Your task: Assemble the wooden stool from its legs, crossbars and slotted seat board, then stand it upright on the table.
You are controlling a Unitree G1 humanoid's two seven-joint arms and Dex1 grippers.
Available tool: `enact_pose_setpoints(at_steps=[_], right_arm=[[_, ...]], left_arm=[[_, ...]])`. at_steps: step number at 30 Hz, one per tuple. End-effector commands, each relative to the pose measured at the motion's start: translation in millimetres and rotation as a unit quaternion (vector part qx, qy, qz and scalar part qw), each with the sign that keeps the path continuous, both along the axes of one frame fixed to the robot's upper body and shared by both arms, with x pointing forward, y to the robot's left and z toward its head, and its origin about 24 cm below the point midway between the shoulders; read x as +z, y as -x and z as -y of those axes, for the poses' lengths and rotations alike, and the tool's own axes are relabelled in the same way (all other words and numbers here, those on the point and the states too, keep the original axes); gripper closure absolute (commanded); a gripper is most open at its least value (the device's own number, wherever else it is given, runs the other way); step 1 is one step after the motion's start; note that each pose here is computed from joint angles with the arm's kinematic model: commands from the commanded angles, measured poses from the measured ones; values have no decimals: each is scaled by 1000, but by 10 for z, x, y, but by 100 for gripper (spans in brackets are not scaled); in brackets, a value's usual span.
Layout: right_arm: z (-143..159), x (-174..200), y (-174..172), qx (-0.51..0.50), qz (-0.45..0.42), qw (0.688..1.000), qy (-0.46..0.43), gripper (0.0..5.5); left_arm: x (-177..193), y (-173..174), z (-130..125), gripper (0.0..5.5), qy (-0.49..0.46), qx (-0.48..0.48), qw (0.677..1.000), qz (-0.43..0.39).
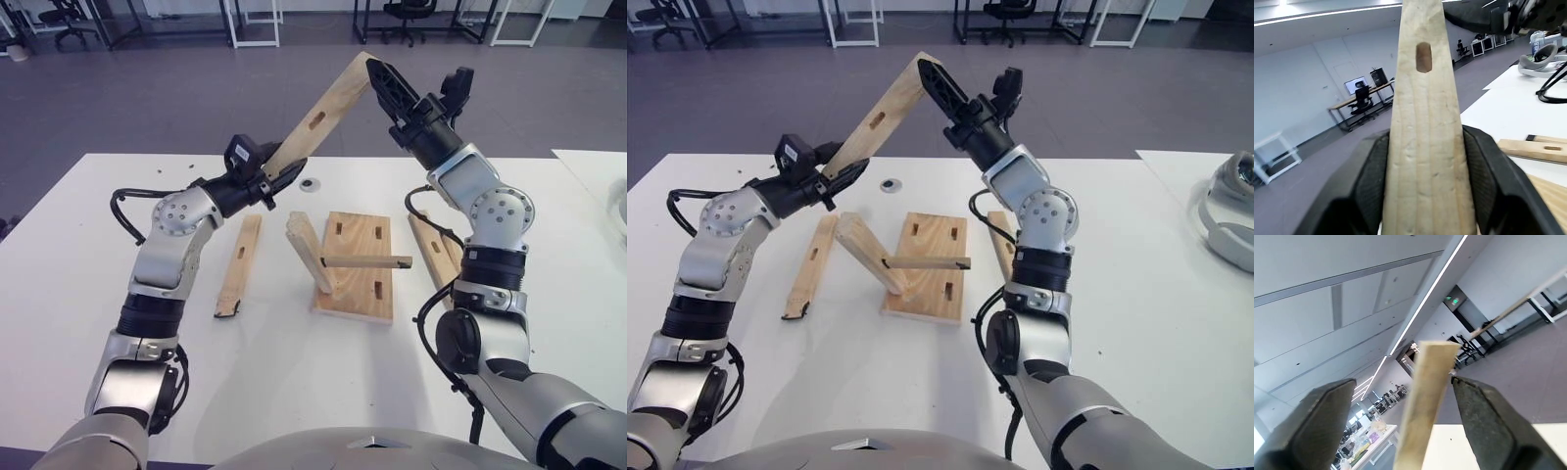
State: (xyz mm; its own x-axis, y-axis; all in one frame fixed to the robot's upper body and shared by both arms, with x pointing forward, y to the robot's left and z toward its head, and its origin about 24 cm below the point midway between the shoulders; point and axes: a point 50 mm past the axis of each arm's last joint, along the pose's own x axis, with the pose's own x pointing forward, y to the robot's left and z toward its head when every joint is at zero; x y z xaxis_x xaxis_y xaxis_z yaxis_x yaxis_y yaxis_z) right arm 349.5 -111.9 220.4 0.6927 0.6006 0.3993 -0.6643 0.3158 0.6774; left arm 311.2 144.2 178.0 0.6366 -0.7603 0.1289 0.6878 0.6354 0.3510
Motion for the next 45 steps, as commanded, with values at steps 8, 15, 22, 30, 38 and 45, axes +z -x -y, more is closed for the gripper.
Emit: enact_pose_setpoints(at_steps=[8, 15, 22, 30, 38, 45], right_arm=[[5, 91, 4, -7, -7, 1000, -27, 251], [25, 33, 51, 9, -17, 999, -28, 394], [94, 19, 110, 7, -4, 999, -33, 449], [894, -716, 927, -258, -104, 960, 30, 449], [1007, -876, 1605, -340, -218, 913, 60, 449], [961, -908, 1619, -365, -231, 884, 179, 449]], left_arm=[[12, 7, 59, 343, -30, -31, 998, 42], [46, 24, 54, 343, -37, -41, 997, 45], [25, 49, 29, 306, -61, -63, 996, 34], [-687, 387, -269, 167, -88, 71, 989, -95], [-1315, 750, -334, 121, -131, 169, 942, -257], [-1371, 749, -186, 121, -124, 167, 936, -283]])
